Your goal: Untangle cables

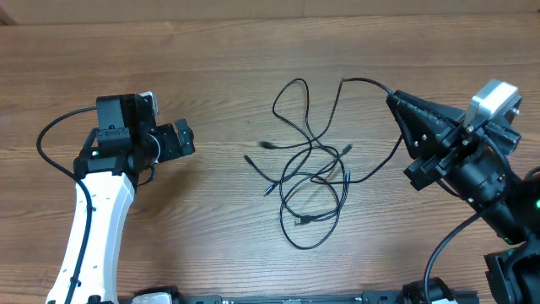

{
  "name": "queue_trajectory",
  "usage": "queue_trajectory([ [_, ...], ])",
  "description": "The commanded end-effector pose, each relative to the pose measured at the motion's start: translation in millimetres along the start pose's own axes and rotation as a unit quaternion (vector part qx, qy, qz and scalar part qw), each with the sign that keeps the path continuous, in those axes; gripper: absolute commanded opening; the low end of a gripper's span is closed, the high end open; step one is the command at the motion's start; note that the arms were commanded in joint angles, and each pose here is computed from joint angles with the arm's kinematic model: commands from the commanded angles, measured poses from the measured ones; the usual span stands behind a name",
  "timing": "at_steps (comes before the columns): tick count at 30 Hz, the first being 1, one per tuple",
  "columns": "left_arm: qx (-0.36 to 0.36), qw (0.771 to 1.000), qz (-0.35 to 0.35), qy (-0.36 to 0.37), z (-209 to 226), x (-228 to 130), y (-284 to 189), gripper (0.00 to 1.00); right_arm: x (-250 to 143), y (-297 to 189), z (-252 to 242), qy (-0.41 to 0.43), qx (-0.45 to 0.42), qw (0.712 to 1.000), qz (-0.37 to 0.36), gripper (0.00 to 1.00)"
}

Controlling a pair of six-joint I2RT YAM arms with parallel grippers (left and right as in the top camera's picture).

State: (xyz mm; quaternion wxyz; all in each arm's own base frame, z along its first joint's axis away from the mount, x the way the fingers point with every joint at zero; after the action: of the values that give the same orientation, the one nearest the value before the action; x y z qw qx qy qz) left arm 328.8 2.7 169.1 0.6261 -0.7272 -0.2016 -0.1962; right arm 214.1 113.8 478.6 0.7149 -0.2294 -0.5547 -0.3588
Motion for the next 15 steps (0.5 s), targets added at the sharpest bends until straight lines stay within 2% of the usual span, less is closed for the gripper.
queue_trajectory([
  [1,0.004,1.0,-0.007,0.013,0,3,-3,0.99,10,-1,-14,0.006,-0.057,0.998,-0.02,0.04],
  [9,0.004,1.0,-0.007,0.013,0,3,-3,1.0,-3,25,-67,0.022,-0.174,0.984,-0.007,0.04],
  [15,0.004,1.0,-0.007,0.013,0,3,-3,1.0,-29,56,-125,0.03,-0.284,0.958,0.022,0.04],
])
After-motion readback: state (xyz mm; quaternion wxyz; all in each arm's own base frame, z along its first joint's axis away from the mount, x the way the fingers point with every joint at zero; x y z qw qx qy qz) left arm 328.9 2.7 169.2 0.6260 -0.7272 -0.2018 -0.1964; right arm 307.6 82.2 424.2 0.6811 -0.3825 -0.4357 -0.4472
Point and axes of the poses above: each gripper's point midway between its finger pads, its own y axis out along the fingers, its own z axis along the line the jaws close on, x = y × z, the point moved 3 cm from there along -y, back along the fingers, and after that the axes turned 13 degrees about y, right-handed, at the moved point
